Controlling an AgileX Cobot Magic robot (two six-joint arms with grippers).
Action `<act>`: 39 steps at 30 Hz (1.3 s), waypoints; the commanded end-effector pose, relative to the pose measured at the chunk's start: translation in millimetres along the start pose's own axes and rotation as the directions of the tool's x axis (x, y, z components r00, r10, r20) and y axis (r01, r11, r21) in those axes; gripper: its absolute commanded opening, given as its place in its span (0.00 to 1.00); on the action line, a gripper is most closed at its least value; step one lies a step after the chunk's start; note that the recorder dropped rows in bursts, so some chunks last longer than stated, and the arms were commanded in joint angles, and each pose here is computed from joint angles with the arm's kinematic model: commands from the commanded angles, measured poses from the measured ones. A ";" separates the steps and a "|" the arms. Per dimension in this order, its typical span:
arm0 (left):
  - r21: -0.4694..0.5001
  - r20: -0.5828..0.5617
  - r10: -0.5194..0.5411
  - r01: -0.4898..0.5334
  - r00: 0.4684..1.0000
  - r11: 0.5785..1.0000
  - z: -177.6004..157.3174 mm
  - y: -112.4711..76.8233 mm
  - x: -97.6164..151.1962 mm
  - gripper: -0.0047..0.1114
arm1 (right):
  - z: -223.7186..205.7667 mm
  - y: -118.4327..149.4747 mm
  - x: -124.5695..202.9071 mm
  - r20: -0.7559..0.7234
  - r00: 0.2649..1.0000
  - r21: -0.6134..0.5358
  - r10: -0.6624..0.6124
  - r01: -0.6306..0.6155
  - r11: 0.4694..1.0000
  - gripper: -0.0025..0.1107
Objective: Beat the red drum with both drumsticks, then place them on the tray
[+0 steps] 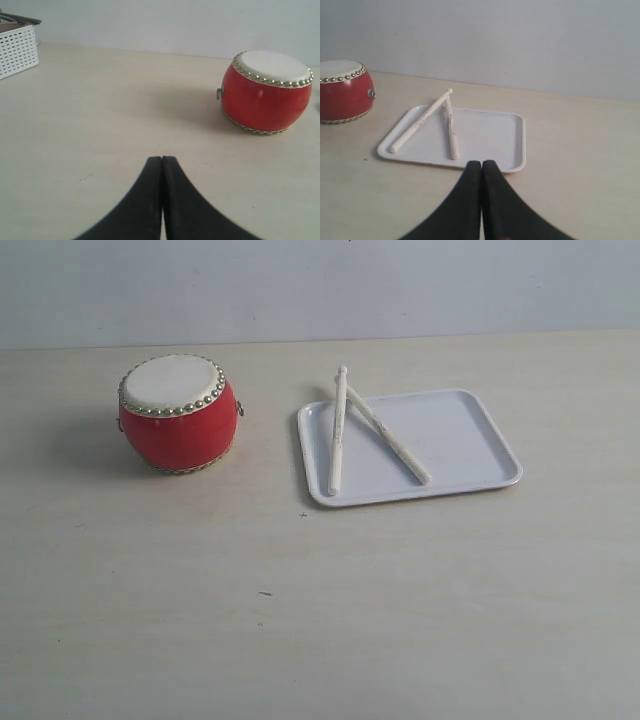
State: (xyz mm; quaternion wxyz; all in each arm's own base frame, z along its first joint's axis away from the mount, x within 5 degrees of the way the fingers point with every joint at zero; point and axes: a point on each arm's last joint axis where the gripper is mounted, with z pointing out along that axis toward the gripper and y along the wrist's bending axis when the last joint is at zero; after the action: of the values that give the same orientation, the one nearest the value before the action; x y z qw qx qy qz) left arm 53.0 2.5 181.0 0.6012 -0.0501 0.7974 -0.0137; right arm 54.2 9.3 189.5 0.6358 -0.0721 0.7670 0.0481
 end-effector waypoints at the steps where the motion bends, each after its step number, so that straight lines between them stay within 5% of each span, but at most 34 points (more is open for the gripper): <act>1: -0.002 0.014 -0.002 0.002 1.000 1.000 0.1 0.2 -0.3 0.04 | 0.1 -2.0 1.3 -0.002 1.000 0.036 0.001 -0.001 0.999 0.02; 39: -0.002 0.014 -0.002 0.002 1.000 1.000 0.1 0.2 -0.3 0.04 | 0.0 -3.6 2.1 -0.010 1.000 0.066 0.010 -0.009 0.998 0.02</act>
State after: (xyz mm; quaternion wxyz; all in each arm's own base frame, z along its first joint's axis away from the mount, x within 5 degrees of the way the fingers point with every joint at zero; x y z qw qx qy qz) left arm 53.0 2.5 181.0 0.6012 -0.0501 0.7974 -0.0137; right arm 54.6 5.8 188.9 0.6346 -0.0480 0.7708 0.0279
